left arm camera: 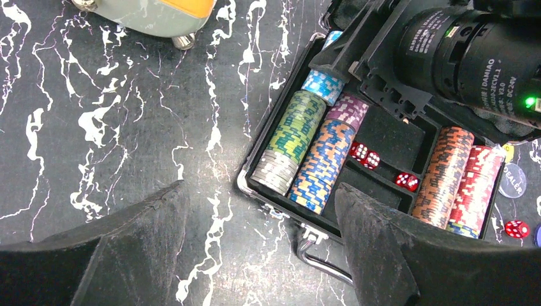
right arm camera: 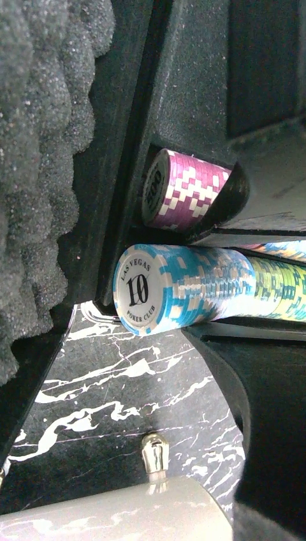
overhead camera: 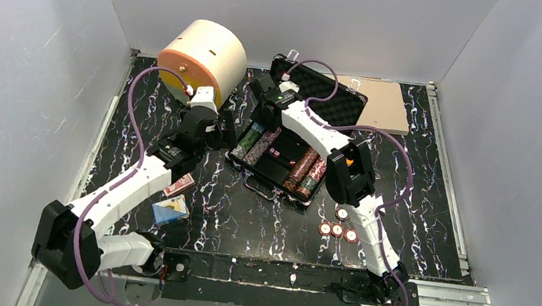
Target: Pack up texas hold em set
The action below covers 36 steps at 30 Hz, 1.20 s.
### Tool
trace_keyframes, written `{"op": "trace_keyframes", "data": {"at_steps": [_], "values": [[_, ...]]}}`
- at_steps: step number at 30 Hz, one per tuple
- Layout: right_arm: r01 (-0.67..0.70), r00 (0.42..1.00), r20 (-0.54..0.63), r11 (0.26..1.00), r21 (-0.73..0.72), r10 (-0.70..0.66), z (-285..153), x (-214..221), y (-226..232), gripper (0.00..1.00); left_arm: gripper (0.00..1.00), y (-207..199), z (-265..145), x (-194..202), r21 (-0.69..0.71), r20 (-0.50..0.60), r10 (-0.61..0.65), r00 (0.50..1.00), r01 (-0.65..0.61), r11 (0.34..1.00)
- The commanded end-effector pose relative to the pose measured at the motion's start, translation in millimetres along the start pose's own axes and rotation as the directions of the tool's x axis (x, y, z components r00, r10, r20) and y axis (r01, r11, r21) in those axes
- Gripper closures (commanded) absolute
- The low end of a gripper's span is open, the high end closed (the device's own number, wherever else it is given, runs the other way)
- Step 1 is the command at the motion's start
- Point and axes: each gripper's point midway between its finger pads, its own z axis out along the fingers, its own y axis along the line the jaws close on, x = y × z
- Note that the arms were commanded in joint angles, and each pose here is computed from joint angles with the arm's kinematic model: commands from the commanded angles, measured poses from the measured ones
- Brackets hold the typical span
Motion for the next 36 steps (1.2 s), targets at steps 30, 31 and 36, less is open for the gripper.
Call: {"op": "trace_keyframes", "data": {"at_steps": [30, 31, 36], "values": [[-0.079, 0.991, 0.102, 0.997, -0.021, 0.081, -31.8, -39.8, -0.3, 0.35, 0.18, 9.1, -7.7, -7.2, -0.027, 0.044, 0.006, 0.999, -0.005, 1.0], [-0.066, 0.992, 0.105, 0.998, -0.02, 0.068, -30.6, -38.8, 0.0, 0.35, 0.18, 9.1, -7.7, -7.2, -0.027, 0.044, 0.007, 0.999, -0.006, 1.0], [-0.006, 0.995, 0.1, 1.0, -0.014, 0.007, -14.3, -29.8, -3.5, 0.36, 0.18, 9.4, -7.6, -7.2, -0.03, 0.043, 0.008, 0.999, -0.007, 1.0]]}}
